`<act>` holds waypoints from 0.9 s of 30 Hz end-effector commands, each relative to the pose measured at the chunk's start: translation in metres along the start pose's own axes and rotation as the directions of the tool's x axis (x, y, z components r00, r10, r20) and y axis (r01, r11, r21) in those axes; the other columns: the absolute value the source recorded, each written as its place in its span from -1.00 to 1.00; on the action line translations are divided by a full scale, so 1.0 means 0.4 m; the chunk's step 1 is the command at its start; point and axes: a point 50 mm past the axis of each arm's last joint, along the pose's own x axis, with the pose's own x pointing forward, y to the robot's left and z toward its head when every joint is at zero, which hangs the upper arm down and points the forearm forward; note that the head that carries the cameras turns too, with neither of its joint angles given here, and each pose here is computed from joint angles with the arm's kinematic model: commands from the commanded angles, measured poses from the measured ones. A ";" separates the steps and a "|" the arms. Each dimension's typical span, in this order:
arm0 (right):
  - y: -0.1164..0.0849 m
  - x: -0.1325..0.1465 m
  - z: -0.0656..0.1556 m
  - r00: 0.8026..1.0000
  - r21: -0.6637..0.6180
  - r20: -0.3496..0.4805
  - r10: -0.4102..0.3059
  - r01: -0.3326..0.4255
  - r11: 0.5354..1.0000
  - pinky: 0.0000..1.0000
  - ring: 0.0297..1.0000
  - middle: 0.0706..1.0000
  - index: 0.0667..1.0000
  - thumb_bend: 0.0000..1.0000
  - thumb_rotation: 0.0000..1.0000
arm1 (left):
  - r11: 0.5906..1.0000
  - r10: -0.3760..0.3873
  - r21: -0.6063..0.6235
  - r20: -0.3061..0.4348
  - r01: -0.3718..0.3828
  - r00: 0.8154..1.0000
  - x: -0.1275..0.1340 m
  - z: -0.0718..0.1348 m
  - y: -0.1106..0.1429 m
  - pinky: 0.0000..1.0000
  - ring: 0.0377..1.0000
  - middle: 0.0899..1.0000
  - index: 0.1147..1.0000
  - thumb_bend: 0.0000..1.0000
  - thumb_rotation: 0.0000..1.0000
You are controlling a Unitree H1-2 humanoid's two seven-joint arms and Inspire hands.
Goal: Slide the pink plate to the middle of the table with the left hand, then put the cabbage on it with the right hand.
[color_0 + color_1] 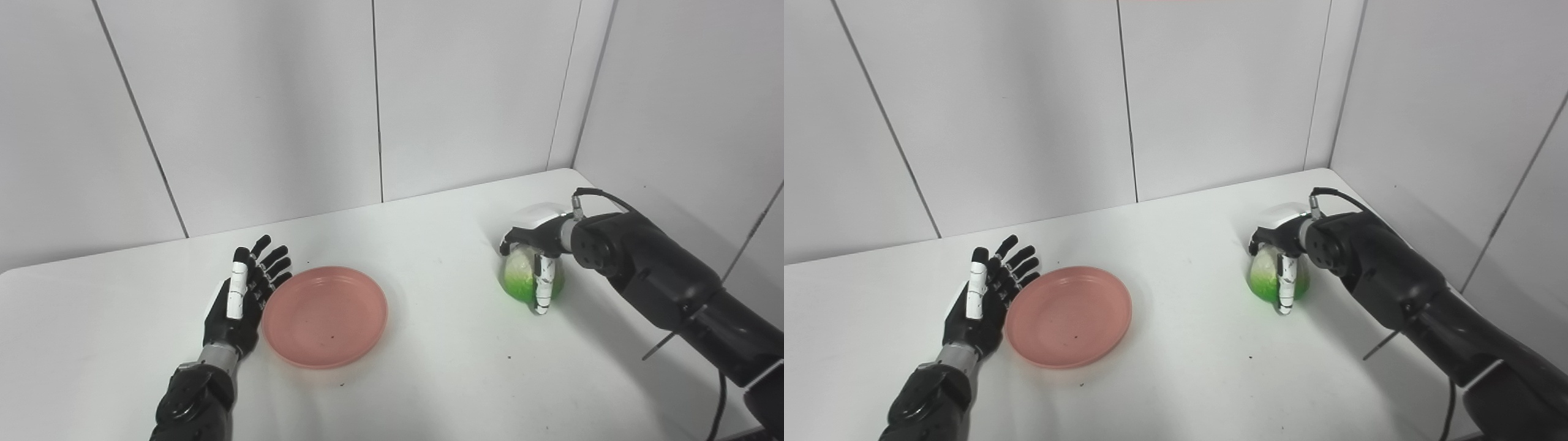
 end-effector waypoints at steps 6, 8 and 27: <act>0.008 0.006 -0.034 1.000 0.002 0.019 -0.011 0.011 1.000 0.03 0.14 0.06 -0.17 0.05 -0.98 | 1.000 0.012 0.002 -0.036 -0.012 0.999 -0.003 -0.008 0.004 0.70 0.74 0.69 0.79 0.87 0.81; 0.006 0.007 -0.037 1.000 0.005 0.013 -0.007 0.007 1.000 -0.09 0.02 -0.03 -0.15 0.05 -1.00 | 1.000 0.010 0.003 -0.037 -0.010 0.999 -0.002 -0.008 0.005 0.71 0.74 0.70 0.80 0.86 0.82; -0.029 -0.010 -0.026 0.999 0.077 0.050 -0.009 0.006 0.997 -0.34 -0.22 -0.10 -0.03 0.04 -1.00 | 1.000 0.019 0.006 -0.039 -0.019 0.999 0.000 -0.007 0.006 0.70 0.74 0.69 0.78 0.86 0.82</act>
